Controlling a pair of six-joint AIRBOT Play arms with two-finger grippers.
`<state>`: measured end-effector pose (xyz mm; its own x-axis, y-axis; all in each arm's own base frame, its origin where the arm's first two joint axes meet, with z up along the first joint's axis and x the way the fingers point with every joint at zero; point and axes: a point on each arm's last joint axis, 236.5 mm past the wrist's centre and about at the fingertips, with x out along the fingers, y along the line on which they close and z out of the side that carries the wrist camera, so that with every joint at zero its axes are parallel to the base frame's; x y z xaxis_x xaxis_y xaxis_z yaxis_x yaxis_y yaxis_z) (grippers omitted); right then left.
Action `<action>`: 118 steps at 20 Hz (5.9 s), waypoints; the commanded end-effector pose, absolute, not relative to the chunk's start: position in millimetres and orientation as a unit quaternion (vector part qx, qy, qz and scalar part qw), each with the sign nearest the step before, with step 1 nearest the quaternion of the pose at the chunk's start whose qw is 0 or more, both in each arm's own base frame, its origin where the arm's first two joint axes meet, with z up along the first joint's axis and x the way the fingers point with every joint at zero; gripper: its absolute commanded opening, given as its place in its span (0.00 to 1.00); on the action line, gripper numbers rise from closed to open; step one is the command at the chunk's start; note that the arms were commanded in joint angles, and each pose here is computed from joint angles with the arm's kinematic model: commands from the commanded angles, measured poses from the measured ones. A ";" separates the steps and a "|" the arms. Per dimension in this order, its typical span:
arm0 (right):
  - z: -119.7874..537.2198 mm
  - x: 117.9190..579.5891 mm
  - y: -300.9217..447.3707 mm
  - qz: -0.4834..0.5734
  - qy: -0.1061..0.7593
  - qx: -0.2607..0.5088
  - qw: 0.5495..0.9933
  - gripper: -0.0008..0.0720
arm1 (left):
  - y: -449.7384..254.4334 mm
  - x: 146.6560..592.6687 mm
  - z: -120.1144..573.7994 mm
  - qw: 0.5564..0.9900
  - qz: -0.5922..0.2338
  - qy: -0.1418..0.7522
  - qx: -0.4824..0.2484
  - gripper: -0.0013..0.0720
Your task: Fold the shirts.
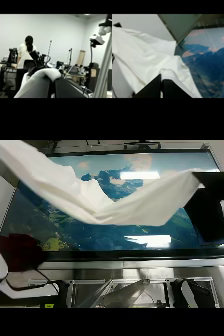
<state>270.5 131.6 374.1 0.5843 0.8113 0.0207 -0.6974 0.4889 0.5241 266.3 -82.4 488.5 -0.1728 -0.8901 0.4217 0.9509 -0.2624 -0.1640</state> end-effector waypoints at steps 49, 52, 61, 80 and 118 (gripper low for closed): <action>-59.8 396.5 151.6 0.349 0.554 0.269 0.707 0.03 | -49.0 427.0 11.1 0.619 -0.440 0.407 -0.507 0.05; 11.1 370.8 178.1 0.436 0.524 0.308 0.663 0.03 | -48.4 413.1 102.2 0.596 -0.541 0.286 -0.520 0.03; 388.0 275.5 140.5 0.498 0.064 0.203 0.841 0.03 | 3.1 200.5 485.7 0.547 -0.674 -0.284 -0.407 0.05; 49.5 443.0 54.7 0.129 0.303 0.310 0.892 0.28 | -59.8 527.6 76.9 0.897 -0.169 0.291 -0.285 0.09; -95.8 307.5 15.2 0.110 0.633 0.350 0.682 0.60 | -12.8 437.0 -78.1 0.631 -0.272 0.679 -0.259 0.03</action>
<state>333.7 9.3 -66.8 0.2422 0.6122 -0.7527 0.2102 0.7243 0.6567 439.7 -10.6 -82.8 -0.0496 -0.6899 -0.7222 -0.0138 0.7235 -0.6901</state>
